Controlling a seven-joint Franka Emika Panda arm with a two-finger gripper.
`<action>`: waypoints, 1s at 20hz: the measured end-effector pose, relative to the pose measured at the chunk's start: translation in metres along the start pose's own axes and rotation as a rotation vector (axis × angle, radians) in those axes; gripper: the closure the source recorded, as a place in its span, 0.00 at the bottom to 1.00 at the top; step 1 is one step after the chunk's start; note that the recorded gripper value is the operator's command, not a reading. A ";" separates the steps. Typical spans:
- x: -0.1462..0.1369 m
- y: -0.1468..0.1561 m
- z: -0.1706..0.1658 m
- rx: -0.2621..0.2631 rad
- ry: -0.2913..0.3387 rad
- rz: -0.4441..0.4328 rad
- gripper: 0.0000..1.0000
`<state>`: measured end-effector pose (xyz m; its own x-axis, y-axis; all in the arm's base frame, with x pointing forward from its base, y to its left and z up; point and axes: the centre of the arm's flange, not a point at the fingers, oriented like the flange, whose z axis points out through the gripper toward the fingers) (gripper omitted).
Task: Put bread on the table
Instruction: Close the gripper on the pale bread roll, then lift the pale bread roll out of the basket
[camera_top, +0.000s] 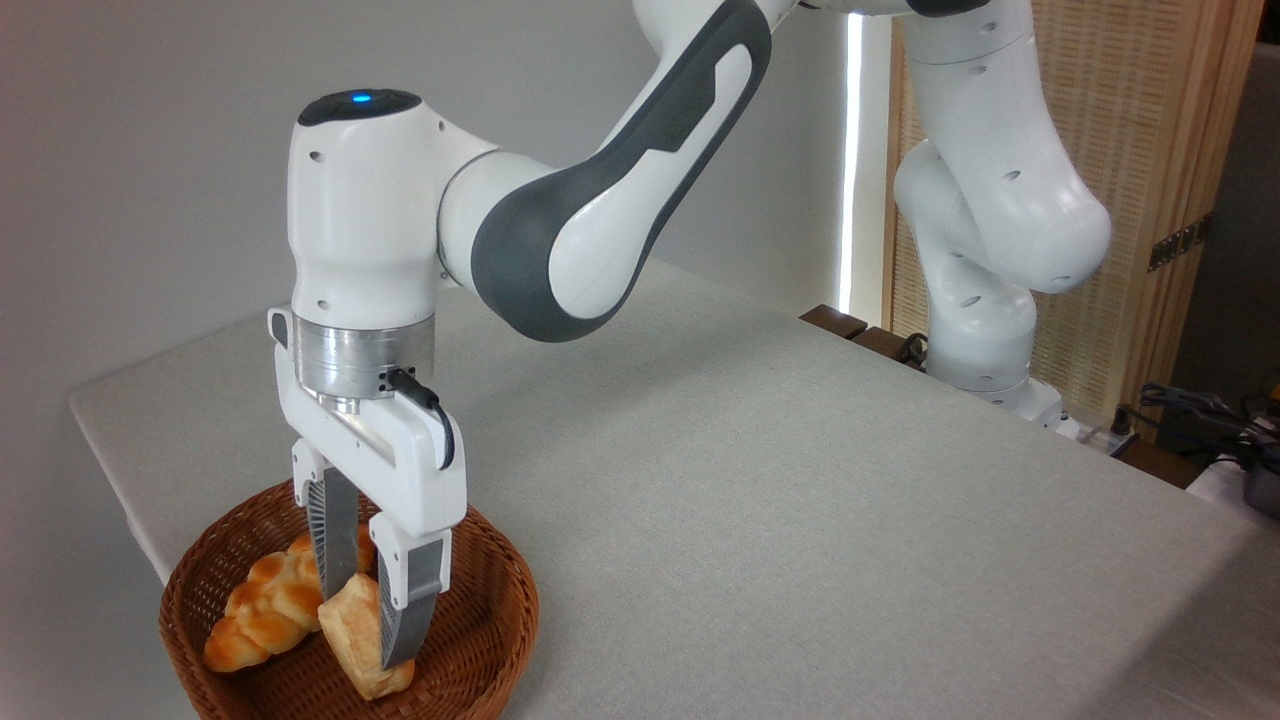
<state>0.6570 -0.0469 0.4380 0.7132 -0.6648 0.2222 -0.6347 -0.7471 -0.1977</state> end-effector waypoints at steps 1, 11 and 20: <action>0.000 0.000 0.002 0.002 0.001 0.000 0.41; -0.002 -0.008 -0.004 0.015 0.008 -0.009 0.56; -0.011 -0.014 -0.041 -0.005 0.000 -0.026 0.55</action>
<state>0.6457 -0.0292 0.4773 0.7296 -0.6450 0.2273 -0.6173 -0.7642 -0.1872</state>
